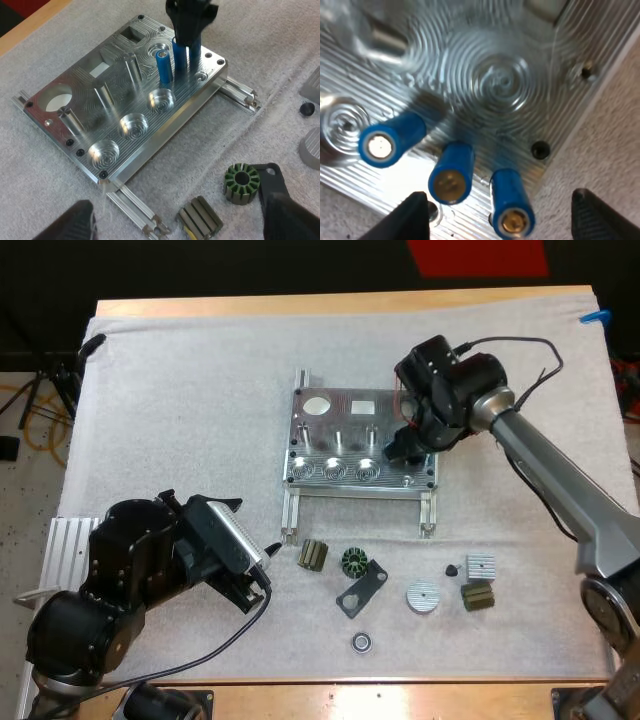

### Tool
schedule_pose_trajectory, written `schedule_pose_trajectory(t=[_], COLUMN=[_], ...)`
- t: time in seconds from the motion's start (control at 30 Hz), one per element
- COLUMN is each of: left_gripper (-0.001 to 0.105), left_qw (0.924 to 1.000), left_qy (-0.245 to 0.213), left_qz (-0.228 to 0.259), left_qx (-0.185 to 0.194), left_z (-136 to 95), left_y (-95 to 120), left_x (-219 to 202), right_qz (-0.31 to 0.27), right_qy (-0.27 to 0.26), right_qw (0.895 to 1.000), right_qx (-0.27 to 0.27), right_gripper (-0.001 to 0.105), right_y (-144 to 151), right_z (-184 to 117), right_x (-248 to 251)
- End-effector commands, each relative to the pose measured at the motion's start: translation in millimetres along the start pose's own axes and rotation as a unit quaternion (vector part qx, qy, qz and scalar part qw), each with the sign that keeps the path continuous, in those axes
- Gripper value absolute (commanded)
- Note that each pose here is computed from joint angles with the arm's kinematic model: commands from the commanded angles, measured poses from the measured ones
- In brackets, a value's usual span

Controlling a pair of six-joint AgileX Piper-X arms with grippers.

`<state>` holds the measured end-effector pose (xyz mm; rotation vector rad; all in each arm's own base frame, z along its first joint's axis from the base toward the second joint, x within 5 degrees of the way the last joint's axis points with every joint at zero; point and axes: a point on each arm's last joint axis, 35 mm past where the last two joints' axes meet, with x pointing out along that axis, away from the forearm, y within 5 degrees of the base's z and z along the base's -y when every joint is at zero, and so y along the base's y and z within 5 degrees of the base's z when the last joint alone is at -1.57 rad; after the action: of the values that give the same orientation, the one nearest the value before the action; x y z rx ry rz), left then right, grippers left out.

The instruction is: Load cells from left to right

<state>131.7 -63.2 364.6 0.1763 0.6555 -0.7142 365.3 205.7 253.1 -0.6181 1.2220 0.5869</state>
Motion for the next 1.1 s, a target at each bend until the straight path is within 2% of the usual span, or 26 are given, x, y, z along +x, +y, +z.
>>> schedule_pose_trajectory(t=[0.0,0.37,0.57,0.67,0.8,0.93,1.07], left_gripper=[0.067,0.067,0.067,0.067,0.067,0.067,0.067], left_qw=[1.0000,1.0000,0.9987,0.9971,0.9922,0.9863,0.9802], left_qy=[-0.004,-0.008,-0.047,-0.071,-0.105,-0.110,-0.106], left_qz=[-0.003,-0.002,0.007,0.025,0.061,0.106,0.142], left_qx=[-0.005,0.002,0.020,0.009,-0.029,-0.063,-0.088], left_z=[0.5,1.2,13.3,24.0,37.2,37.0,31.0], left_y=[-0.4,-0.3,3.9,13.8,40.0,70.6,89.6], left_x=[-0.7,-0.8,5.0,15.9,33.6,41.9,37.1], right_qz=[-0.005,-0.026,-0.046,-0.055,-0.067,-0.080,-0.093], right_qy=[-0.017,-0.088,-0.144,-0.161,-0.173,-0.165,-0.156], right_qw=[1.000,0.996,0.988,0.985,0.983,0.982,0.981], right_qx=[0.002,0.005,-0.007,-0.015,0.002,0.036,0.068], right_gripper=[0.059,0.059,0.059,0.059,0.059,0.059,0.059], right_y=[-2.6,-5.5,-8.0,-11.0,-26.8,-55.3,-81.6], right_z=[0.4,4.5,9.3,12.2,10.5,-1.3,-16.7], right_x=[-13.5,-46.1,-66.2,-68.2,-68.8,-67.8,-71.6])
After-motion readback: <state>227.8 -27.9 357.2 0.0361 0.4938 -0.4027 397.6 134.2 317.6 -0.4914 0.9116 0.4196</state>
